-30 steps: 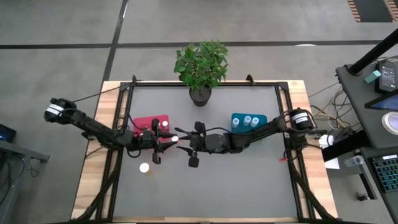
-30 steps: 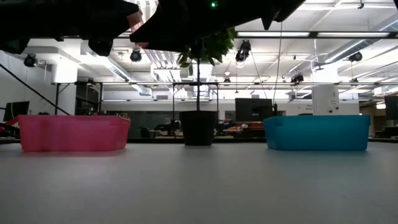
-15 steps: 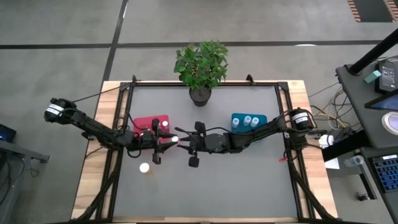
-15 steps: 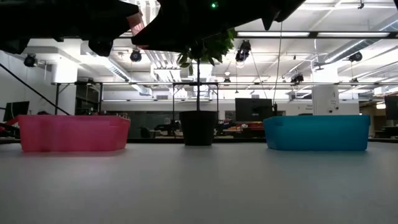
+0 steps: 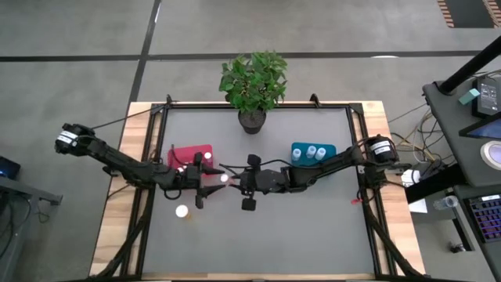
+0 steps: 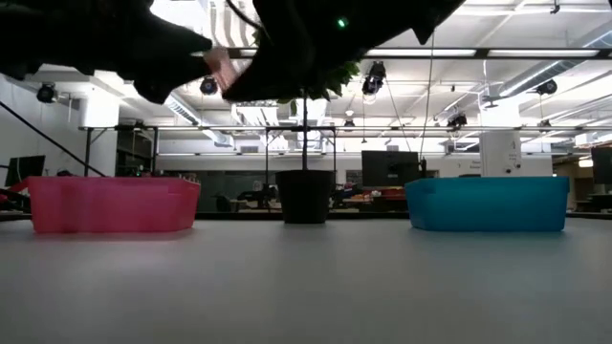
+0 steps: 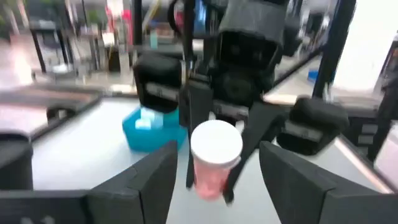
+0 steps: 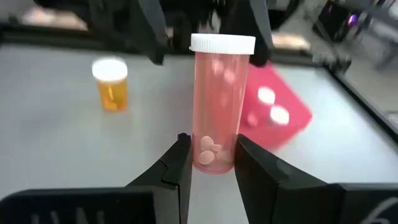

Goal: Pick and place medicine bottles into bin by pill shape (circle, oval)
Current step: Put the orange table bottle into the red bin

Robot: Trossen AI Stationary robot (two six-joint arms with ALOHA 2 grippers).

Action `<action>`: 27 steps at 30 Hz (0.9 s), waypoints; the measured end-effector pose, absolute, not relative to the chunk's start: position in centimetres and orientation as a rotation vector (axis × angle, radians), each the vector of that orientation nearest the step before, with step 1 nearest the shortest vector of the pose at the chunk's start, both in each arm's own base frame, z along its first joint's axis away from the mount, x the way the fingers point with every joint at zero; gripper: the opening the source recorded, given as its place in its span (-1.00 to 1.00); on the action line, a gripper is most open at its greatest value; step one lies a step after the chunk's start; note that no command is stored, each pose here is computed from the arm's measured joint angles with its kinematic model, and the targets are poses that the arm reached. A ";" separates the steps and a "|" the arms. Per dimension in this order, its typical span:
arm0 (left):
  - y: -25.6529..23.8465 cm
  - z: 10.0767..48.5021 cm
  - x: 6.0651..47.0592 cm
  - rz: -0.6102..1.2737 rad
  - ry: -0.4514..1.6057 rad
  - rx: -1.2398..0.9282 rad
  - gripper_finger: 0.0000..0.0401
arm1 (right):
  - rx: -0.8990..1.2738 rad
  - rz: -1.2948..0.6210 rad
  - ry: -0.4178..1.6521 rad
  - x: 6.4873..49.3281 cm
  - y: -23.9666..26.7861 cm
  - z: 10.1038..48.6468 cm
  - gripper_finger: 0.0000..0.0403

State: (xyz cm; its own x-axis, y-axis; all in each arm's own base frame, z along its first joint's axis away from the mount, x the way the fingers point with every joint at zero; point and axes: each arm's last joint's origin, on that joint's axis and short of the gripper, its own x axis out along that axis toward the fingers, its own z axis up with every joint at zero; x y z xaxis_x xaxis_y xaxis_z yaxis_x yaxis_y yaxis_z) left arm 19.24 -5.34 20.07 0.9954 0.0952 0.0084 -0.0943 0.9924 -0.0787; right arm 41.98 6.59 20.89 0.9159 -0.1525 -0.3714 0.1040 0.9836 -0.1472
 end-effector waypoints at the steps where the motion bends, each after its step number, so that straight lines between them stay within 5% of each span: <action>1: -5.4 20.1 19.3 0.097 0.022 -0.085 0.05 | -0.129 -0.131 0.427 41.8 6.6 20.7 -0.55; 10: -6.0 20.8 21.1 0.137 0.393 -0.094 0.06 | -0.120 -0.135 0.695 40.3 6.7 18.4 -0.55; 27: -6.9 20.1 25.4 0.130 0.409 -0.040 0.06 | -0.166 -0.099 0.688 40.2 7.6 18.5 -0.55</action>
State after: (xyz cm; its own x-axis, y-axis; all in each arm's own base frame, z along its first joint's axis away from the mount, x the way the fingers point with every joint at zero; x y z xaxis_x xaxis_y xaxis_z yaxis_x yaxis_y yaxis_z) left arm 25.40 -6.90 20.11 0.9092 0.1175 -0.3994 -0.1336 0.9910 -0.0127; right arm 40.17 7.56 18.48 0.7685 -0.1458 -0.6231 0.0362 0.9820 -0.1851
